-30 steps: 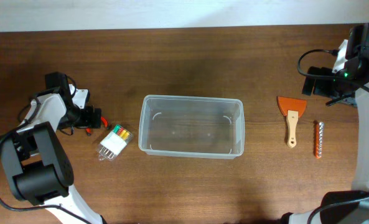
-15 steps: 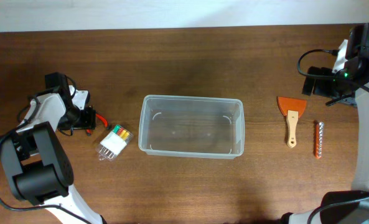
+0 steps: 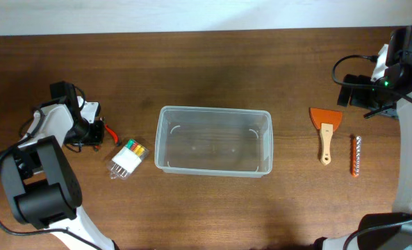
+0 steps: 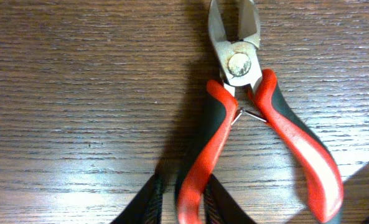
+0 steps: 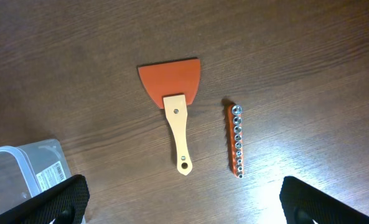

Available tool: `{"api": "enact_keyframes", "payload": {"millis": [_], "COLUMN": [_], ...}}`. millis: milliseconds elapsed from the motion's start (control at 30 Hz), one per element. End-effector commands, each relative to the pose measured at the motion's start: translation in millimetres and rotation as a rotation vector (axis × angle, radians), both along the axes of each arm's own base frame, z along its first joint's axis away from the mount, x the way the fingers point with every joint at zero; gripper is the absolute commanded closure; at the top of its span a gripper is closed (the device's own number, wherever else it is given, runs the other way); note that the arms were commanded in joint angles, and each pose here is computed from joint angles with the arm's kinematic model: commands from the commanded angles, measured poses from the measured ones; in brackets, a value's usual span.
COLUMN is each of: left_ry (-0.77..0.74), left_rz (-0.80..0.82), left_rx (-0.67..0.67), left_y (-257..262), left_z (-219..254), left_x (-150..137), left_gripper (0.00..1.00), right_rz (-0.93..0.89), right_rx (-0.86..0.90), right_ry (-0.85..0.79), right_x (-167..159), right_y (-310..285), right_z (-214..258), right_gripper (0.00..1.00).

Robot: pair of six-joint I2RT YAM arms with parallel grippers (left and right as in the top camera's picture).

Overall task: Pack container
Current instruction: 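Grasp the red-handled pliers with the left gripper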

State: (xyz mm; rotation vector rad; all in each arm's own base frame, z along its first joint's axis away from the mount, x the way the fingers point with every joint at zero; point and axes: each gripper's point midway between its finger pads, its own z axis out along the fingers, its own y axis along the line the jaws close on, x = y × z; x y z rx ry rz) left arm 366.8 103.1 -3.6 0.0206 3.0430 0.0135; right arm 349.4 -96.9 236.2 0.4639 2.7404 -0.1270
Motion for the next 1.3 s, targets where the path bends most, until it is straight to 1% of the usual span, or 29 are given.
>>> {"api": "enact_keyframes", "payload": {"millis": [0,133,233,267,333,400,433,467,533,733,900,1100,1267], "left_ry": [0.079,0.08,0.08,0.079,0.08,0.079,0.079,0.079,0.077,0.045,0.003,-0.074,-0.105], "left_rz": [-0.009,-0.009,-0.008,-0.009,-0.009,-0.009,-0.009,-0.008,-0.008,0.044,0.043,0.046,-0.024], "left_rx": [-0.069,-0.069,-0.069,-0.069,-0.069,-0.069,-0.069,-0.069,-0.068,-0.063,-0.052,-0.038,-0.041], "left_y": [-13.2,-13.2,-13.3,-13.2,-13.2,-13.2,-13.2,-13.2,-12.9,-8.2,-1.2,2.8,-25.9], "left_z": [-26.5,-26.5,-26.6,-26.5,-26.6,-26.4,-26.4,-26.4,-25.6,-9.6,26.4,91.2,142.3], "left_x": [-16.5,-16.6,-16.7,-16.5,-16.6,-16.4,-16.4,-16.4,-15.4,0.9,25.1,56.2,68.3], "left_gripper": [0.8,0.84,0.91,0.95,0.98,0.98,0.98,0.98,0.98,0.98,0.98,0.98,0.98], "right_rz": [-0.01,-0.01,-0.01,-0.01,-0.01,-0.01,-0.01,-0.01,-0.01,-0.01,-0.01,-0.01,-0.009], "right_rx": [-0.003,-0.003,-0.003,-0.003,-0.003,-0.003,-0.003,-0.003,-0.003,-0.002,-0.002,-0.002,-0.003], "right_ry": [-0.051,-0.051,-0.051,-0.051,-0.051,-0.051,-0.051,-0.051,-0.051,-0.048,-0.048,-0.048,-0.052], "right_x": [-0.4,-0.4,-0.4,-0.4,-0.4,-0.4,-0.4,-0.4,-0.4,-0.9,-0.9,-0.9,-0.1], "right_y": [0.5,0.5,0.5,0.5,0.5,0.5,0.5,0.5,0.5,0.7,0.7,0.7,0.5], "right_z": [16.8,16.8,16.8,16.8,16.8,16.8,16.8,16.8,16.8,16.6,16.6,16.6,17.0], "right_gripper": [0.01,0.01,0.01,0.01,0.02,0.01,0.03,0.01,0.01,0.01,0.02,0.01,0.01]}}
